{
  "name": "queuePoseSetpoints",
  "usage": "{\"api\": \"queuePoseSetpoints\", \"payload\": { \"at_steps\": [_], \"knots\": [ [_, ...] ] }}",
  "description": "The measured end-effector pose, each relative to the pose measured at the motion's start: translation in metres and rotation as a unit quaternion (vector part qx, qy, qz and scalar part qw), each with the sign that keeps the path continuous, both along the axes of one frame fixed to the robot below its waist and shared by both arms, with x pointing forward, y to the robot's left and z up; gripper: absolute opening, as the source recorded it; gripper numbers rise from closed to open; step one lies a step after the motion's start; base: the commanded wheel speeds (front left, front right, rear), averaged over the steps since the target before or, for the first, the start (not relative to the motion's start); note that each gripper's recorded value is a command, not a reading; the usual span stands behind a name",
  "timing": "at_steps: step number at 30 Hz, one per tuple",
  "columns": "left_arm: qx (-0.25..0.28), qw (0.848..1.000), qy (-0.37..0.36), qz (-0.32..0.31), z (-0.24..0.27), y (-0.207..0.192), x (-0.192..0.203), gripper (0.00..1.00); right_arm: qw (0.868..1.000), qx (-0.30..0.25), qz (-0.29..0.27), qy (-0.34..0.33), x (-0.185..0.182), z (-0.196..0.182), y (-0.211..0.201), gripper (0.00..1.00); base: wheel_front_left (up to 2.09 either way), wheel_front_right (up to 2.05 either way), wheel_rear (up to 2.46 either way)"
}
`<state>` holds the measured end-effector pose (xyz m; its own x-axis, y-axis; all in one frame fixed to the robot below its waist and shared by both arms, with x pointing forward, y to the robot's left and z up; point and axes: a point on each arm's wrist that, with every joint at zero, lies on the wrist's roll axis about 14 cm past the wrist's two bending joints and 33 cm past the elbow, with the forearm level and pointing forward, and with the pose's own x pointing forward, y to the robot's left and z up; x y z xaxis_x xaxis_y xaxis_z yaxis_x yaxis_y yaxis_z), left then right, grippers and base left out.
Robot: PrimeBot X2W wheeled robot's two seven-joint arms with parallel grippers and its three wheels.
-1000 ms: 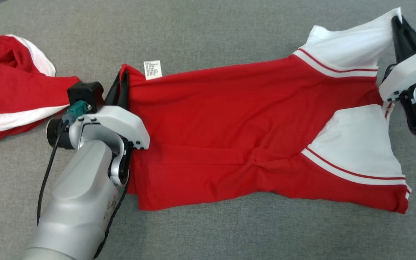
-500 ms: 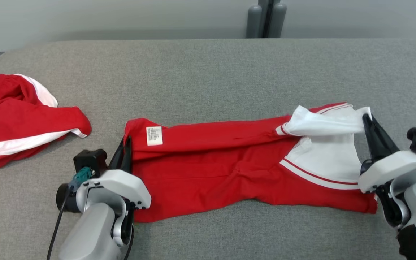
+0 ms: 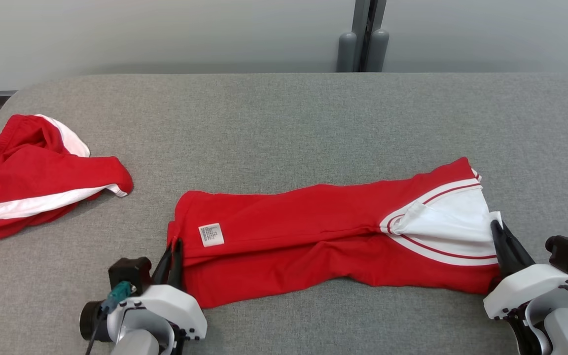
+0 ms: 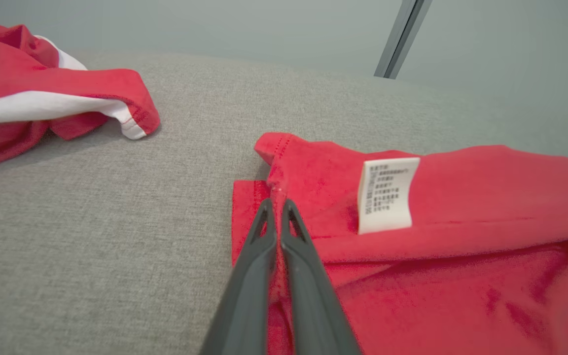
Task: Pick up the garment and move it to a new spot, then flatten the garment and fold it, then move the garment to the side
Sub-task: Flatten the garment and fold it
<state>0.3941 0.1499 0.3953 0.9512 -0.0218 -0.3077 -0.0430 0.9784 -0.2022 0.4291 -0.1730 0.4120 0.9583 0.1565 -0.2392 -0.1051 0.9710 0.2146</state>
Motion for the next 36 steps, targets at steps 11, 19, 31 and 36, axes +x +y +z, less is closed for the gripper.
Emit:
{"api": "queuePoseSetpoints", "payload": {
  "at_steps": [11,19,31,36],
  "knots": [
    [0.041,0.999,0.018,0.016,-0.015,0.012,-0.032,1.00,1.000,-0.001,-0.021,-0.017,0.014,0.008,-0.005,1.00,0.00,0.00,0.00],
    [0.049,0.998,0.025,0.035,-0.019,0.027,-0.041,1.00,0.998,-0.031,0.007,0.062,0.017,-0.032,0.008,1.00,0.00,0.00,0.00],
    [0.045,0.998,0.015,0.048,-0.013,0.035,-0.037,1.00,0.993,-0.020,0.030,0.111,0.018,-0.055,0.033,0.00,0.00,0.00,0.00],
    [0.045,0.998,0.011,0.039,-0.011,0.029,-0.035,1.00,0.995,-0.018,-0.002,0.093,0.020,-0.047,0.011,0.00,0.00,0.00,0.00]
  ]
}}
